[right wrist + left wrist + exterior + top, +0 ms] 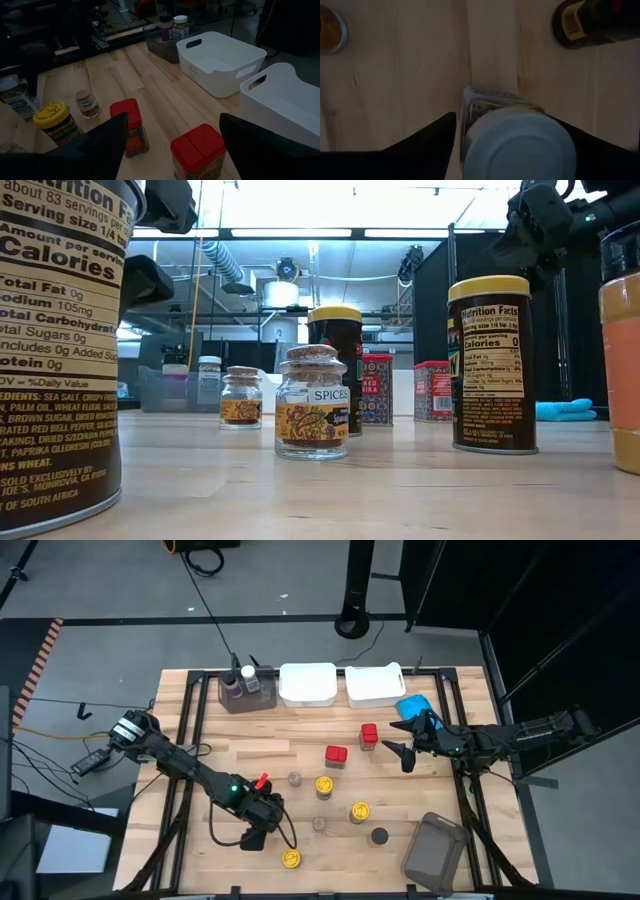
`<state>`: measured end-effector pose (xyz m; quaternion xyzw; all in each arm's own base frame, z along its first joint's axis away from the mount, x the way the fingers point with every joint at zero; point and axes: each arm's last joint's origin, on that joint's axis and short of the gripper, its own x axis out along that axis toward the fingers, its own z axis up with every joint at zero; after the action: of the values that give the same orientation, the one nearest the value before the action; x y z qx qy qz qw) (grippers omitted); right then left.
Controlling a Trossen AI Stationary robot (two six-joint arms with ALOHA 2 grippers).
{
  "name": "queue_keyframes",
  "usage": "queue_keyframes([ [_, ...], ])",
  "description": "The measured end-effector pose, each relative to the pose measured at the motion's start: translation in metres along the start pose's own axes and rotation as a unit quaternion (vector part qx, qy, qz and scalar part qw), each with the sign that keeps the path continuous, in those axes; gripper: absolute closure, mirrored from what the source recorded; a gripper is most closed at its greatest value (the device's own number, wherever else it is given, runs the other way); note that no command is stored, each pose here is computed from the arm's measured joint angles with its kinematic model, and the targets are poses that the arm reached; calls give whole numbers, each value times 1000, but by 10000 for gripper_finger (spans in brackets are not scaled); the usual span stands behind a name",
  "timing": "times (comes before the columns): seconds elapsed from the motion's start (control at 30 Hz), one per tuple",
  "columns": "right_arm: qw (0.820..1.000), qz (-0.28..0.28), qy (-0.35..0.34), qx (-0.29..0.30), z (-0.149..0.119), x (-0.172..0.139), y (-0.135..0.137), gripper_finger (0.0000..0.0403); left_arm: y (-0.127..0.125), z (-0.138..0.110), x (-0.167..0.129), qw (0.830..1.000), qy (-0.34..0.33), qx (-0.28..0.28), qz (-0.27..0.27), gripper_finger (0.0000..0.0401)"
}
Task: Sort spices by type
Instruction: Put the white seasoning bottle into the black bin
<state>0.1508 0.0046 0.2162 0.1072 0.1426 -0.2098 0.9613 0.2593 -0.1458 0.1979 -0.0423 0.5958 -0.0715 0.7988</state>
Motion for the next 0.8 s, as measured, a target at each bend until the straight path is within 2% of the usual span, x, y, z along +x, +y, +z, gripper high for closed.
queue_keyframes([
  [0.3,1000,-3,8,-5,-2,0,-1,82,0,2,0,1000,-10,8,5,201],
  [0.8,1000,-6,15,-5,-3,0,-1,82,7,7,-2,998,-17,-59,12,200],
])
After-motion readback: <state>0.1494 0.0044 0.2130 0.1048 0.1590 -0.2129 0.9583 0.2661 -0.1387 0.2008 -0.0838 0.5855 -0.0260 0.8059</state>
